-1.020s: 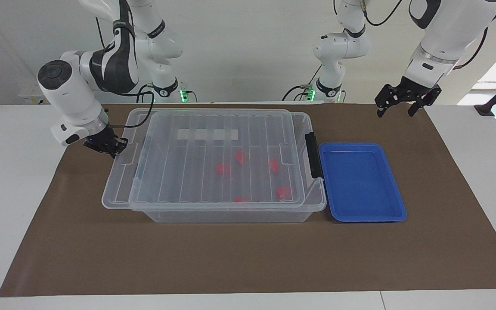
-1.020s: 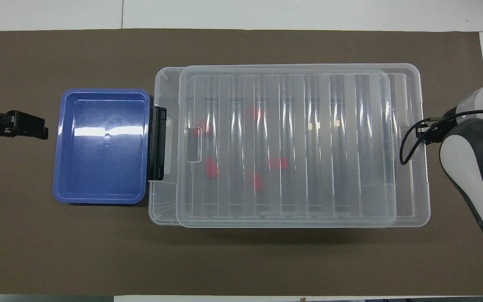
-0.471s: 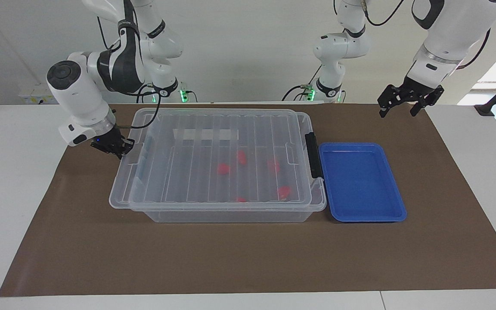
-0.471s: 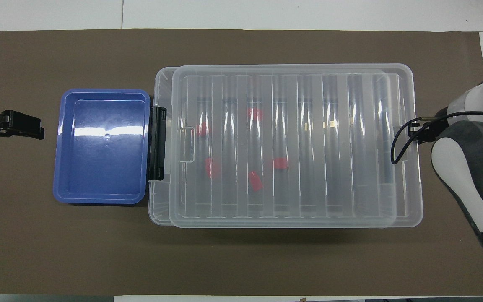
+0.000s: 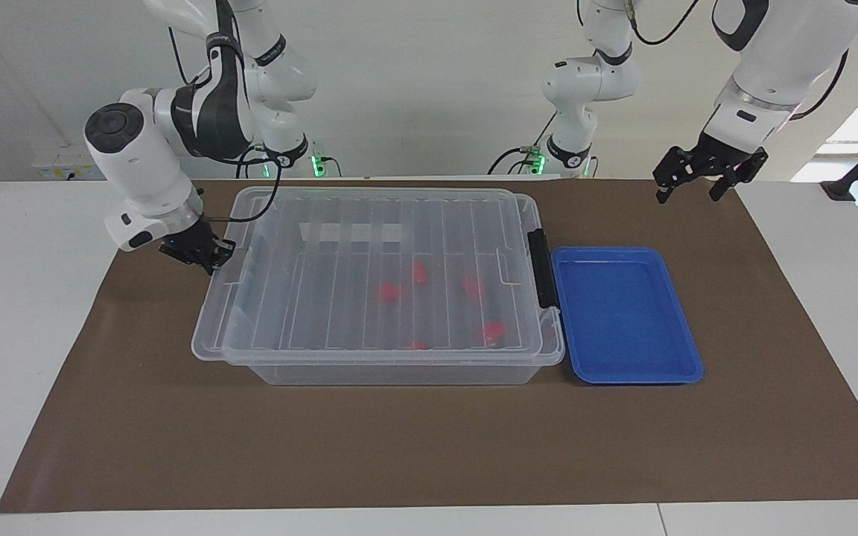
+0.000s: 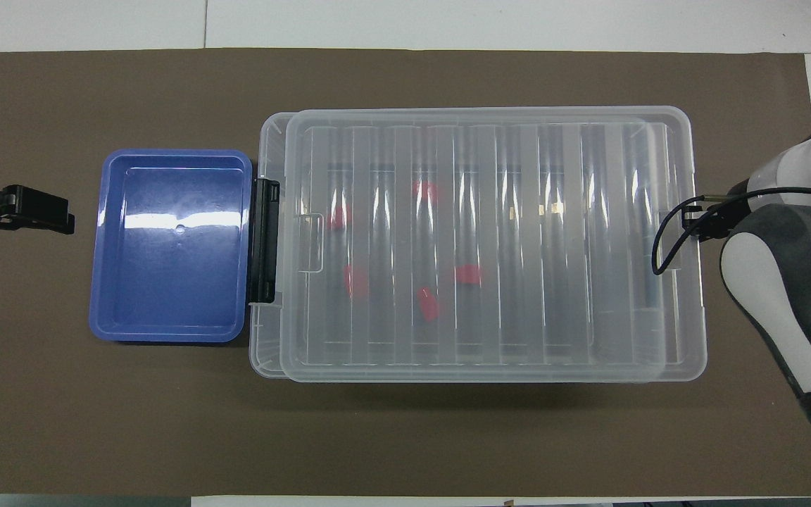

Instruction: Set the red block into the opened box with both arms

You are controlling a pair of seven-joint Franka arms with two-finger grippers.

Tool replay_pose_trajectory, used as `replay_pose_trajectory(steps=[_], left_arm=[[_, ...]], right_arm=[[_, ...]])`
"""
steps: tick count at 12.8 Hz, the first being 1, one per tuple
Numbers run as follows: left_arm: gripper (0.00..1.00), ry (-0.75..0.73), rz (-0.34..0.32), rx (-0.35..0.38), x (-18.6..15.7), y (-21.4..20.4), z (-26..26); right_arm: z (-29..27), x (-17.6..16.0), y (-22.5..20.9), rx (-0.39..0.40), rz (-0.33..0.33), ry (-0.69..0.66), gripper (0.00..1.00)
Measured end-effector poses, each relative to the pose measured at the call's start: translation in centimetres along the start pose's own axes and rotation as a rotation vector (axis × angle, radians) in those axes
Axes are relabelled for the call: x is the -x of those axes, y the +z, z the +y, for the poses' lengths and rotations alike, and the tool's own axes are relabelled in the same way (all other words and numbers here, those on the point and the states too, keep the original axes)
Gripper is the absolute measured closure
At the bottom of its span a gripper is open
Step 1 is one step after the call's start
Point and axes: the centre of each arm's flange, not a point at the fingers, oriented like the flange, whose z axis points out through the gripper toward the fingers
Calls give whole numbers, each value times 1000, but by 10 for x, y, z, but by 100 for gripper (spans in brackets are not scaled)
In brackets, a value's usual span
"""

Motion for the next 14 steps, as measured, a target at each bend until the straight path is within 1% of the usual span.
replay_pose_trajectory(steps=[7, 9, 10, 12, 13, 14], left_arm=[[0, 0, 0, 0, 0, 0, 0], [0, -1, 0, 0, 0, 0, 0], [0, -1, 0, 0, 0, 0, 0], [0, -1, 0, 0, 0, 0, 0], [0, -1, 0, 0, 0, 0, 0], [0, -1, 0, 0, 0, 0, 0]], right_arm=[[-15, 1, -1, -1, 2, -1, 99], [-14, 1, -9, 1, -21, -7, 99], [-11, 0, -23, 3, -38, -8, 99], [8, 2, -66, 5, -64, 15, 99], [19, 5, -90, 5, -71, 32, 97], [29, 9, -114, 4, -74, 46, 92]])
